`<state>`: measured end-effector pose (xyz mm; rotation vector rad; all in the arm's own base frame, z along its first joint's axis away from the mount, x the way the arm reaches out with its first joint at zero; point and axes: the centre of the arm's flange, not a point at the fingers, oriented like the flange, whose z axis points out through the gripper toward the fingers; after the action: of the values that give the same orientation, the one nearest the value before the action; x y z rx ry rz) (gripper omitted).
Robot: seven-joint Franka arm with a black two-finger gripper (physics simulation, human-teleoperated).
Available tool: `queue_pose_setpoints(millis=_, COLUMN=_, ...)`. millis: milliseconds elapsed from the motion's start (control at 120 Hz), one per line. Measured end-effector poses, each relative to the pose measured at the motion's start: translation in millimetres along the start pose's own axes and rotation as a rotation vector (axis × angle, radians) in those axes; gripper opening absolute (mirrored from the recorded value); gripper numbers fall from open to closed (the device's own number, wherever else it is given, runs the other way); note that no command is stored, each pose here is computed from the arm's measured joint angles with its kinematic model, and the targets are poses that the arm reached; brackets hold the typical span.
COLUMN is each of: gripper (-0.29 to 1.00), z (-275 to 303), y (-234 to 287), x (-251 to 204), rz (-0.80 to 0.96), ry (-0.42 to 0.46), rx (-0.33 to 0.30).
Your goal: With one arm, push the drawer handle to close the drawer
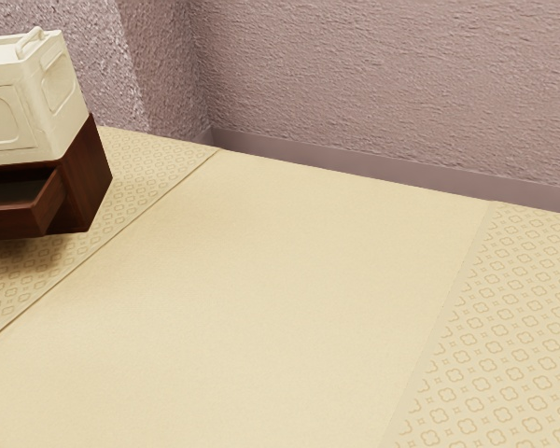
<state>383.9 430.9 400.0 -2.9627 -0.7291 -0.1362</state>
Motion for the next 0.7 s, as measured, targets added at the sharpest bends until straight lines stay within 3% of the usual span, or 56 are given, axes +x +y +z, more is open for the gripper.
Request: queue_pose_setpoints(millis=700, gripper=0.64, z=15, y=-25, x=29, rz=0.055, ry=0.01, rx=0.011)
